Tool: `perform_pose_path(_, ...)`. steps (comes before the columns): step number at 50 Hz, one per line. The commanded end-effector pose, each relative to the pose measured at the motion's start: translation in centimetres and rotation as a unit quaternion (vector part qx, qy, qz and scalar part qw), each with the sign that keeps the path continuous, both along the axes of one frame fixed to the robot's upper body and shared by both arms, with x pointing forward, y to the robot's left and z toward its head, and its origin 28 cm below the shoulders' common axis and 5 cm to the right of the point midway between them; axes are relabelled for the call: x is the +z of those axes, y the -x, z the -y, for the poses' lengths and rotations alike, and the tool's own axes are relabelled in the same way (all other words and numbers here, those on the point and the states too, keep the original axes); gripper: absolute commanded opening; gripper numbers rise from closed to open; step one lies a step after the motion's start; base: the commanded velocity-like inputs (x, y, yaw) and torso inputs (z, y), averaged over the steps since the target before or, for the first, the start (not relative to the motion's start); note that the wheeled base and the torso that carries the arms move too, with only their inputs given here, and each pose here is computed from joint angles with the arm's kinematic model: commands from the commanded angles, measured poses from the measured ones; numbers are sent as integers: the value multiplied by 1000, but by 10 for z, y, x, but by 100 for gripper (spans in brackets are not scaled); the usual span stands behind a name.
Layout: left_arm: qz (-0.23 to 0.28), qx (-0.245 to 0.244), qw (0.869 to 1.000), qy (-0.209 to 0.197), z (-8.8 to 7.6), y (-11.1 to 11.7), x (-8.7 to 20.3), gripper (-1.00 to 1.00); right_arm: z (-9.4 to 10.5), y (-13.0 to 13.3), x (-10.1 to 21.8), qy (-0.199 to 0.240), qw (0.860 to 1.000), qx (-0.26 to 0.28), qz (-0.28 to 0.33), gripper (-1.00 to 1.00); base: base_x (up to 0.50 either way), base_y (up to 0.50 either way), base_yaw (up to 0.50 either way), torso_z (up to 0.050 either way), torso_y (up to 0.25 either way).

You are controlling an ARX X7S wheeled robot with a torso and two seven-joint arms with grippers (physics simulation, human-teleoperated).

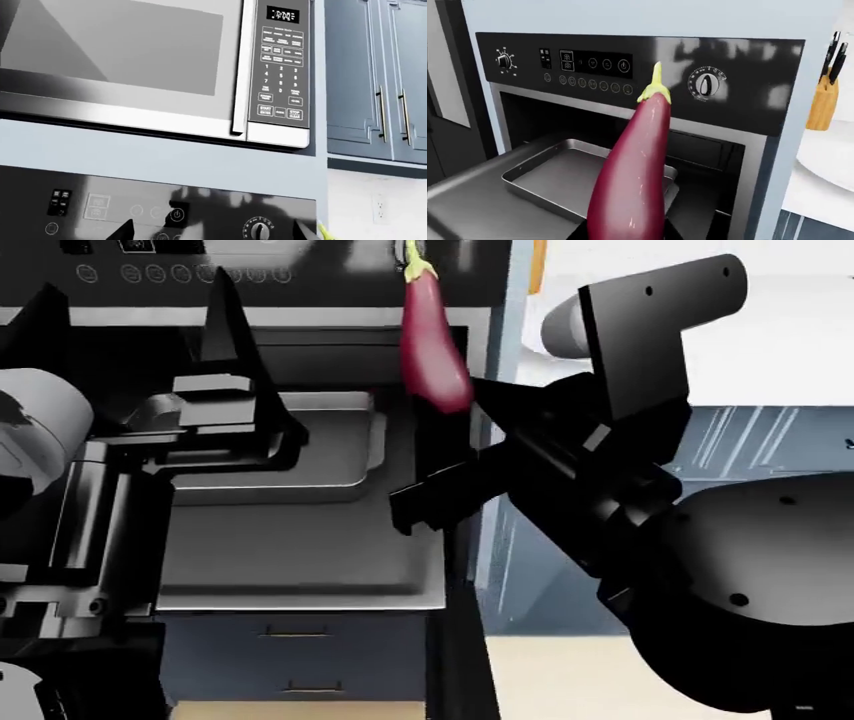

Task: Pick the eggplant from the top rack in the oven and place it on the plate on the counter.

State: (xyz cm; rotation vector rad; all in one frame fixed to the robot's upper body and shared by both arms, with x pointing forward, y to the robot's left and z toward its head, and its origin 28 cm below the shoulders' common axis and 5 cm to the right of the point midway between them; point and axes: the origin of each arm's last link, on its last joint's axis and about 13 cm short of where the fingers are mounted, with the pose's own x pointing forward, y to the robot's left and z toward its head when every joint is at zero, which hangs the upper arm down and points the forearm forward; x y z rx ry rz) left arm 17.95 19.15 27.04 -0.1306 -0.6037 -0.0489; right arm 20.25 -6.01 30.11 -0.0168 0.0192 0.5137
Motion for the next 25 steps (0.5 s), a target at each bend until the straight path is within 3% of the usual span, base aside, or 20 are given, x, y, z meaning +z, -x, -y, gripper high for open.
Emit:
perform_pose_path(1,0,0,1000,0,0,1,-1,100,0,0,2,-1,1000,-1,6,-100,289,-500,0,0,0)
perform_pose_path(17,2,1,1000,0,1,0,1,100,0,-1,4,-4,1000,2,7,-100,269,-500,0,0,0)
perform_pose_path(25,1,0,1000,0,2,-1,0,100,0,-1,5,-6,1000,4,0,-100,117,-500,0,0,0)
